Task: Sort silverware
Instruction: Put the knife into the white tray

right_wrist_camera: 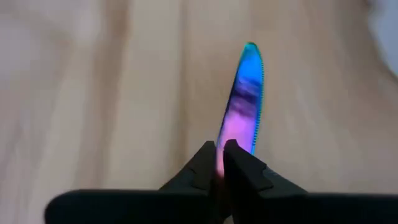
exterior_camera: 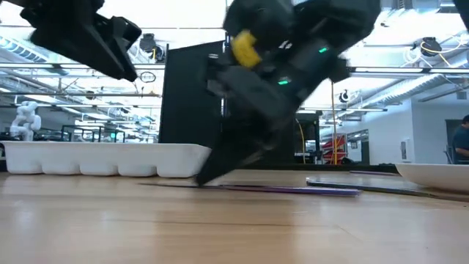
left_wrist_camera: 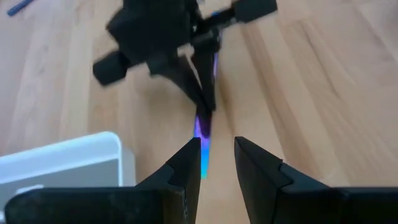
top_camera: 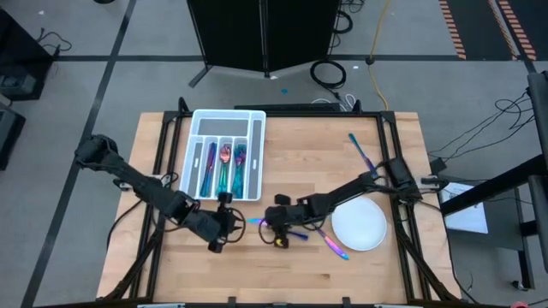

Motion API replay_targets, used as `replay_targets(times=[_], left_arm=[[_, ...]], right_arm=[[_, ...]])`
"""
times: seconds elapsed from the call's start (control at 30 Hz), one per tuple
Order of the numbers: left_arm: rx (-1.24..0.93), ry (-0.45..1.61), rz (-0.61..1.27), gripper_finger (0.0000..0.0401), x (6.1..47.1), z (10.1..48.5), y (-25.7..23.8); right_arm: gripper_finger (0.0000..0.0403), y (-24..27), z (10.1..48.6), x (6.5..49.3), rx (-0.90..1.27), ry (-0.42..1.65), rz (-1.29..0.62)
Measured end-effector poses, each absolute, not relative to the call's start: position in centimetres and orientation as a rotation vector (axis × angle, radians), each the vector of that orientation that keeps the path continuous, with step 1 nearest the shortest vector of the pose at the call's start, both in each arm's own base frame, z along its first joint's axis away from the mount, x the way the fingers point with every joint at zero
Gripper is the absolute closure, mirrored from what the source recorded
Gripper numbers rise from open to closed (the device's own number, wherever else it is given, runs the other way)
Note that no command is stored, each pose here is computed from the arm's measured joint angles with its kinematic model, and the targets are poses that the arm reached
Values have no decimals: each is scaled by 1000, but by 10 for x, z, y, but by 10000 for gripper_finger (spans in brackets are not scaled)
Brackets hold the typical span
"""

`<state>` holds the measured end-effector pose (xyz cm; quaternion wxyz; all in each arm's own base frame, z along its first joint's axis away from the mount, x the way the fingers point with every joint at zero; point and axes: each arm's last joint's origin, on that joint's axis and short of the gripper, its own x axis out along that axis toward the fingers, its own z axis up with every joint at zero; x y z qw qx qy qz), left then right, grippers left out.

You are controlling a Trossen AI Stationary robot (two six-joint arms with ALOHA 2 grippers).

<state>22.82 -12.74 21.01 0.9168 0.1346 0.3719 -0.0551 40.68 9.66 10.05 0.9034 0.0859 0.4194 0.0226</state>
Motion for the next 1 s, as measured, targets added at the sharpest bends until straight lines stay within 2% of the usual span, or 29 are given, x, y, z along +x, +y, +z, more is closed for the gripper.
replay_targets(times=[0.2,0.4,0.53,0.7,1.0], left_arm=[[261,772,-132,301,222,209,-136],[250,816,-141,301,214,206,-141],[228,852,-127,301,209,204,-144],[250,830,-127,301,205,205,-150],[256,770,-110,301,205,211,-153]], right_arm=[[401,102,100,457,104,795,107],[402,97,113,508,9,737,136],[403,96,132,524,-61,679,152],[403,104,163,527,-83,639,167],[403,118,201,488,-120,807,199]])
